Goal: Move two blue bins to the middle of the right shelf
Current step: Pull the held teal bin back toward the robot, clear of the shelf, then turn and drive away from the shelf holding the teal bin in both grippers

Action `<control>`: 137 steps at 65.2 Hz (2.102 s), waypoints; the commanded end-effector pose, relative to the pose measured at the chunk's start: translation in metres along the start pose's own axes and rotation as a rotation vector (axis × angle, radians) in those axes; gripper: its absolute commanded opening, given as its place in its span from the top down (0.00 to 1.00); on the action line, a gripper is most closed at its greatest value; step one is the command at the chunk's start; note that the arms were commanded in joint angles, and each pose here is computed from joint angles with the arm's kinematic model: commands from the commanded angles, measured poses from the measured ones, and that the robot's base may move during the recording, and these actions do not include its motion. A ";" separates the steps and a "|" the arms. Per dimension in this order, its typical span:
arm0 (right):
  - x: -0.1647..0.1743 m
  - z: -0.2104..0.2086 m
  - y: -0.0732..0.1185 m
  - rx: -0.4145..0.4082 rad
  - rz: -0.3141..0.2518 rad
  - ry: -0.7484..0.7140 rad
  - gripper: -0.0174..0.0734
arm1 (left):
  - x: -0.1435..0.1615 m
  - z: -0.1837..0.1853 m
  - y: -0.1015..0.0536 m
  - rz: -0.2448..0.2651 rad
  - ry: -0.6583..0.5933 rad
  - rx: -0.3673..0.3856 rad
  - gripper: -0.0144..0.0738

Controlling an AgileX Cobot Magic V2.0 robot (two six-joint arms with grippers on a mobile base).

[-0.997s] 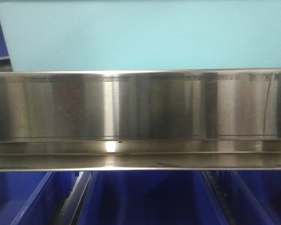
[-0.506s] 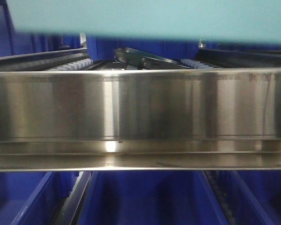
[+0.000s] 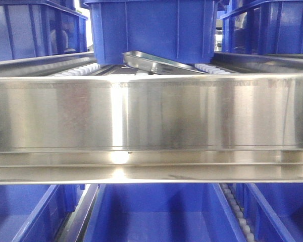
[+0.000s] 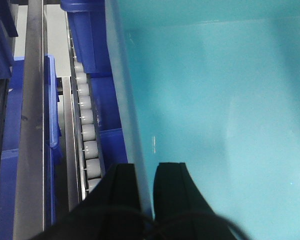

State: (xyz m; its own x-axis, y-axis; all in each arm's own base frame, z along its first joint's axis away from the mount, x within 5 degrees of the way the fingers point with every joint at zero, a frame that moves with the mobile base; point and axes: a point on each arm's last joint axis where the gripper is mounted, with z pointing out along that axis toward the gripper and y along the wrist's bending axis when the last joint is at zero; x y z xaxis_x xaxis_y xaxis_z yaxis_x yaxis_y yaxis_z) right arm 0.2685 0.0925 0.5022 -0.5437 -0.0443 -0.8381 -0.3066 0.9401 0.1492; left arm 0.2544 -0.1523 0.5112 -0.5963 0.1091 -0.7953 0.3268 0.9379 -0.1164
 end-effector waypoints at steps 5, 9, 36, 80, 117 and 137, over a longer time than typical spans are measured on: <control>-0.006 -0.009 0.001 -0.004 -0.019 -0.055 0.97 | -0.004 -0.011 -0.005 -0.005 -0.055 0.058 0.96; -0.006 -0.009 0.001 -0.004 -0.019 -0.055 0.97 | -0.004 -0.011 -0.005 -0.005 -0.055 0.058 0.96; -0.006 -0.009 0.001 -0.004 -0.019 -0.055 0.97 | -0.004 -0.011 -0.005 -0.005 -0.055 0.058 0.96; -0.010 -0.009 0.001 -0.006 -0.019 -0.097 0.97 | -0.004 -0.011 -0.005 -0.005 -0.055 0.058 0.96; -0.010 -0.006 0.001 -0.006 -0.018 -0.101 0.97 | -0.004 -0.011 -0.004 -0.002 -0.056 0.051 0.96; -0.010 -0.006 0.001 -0.006 -0.018 -0.101 0.97 | -0.004 -0.011 -0.004 -0.002 -0.056 0.051 0.96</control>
State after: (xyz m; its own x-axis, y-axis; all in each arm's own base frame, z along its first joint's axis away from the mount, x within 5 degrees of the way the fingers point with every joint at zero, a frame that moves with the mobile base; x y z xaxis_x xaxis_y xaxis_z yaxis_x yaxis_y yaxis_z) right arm 0.2695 0.0924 0.5047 -0.5211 -0.0388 -0.8526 -0.3077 0.9403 0.1453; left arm 0.2536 -0.1518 0.5120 -0.5965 0.1060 -0.7956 0.3250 0.9382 -0.1187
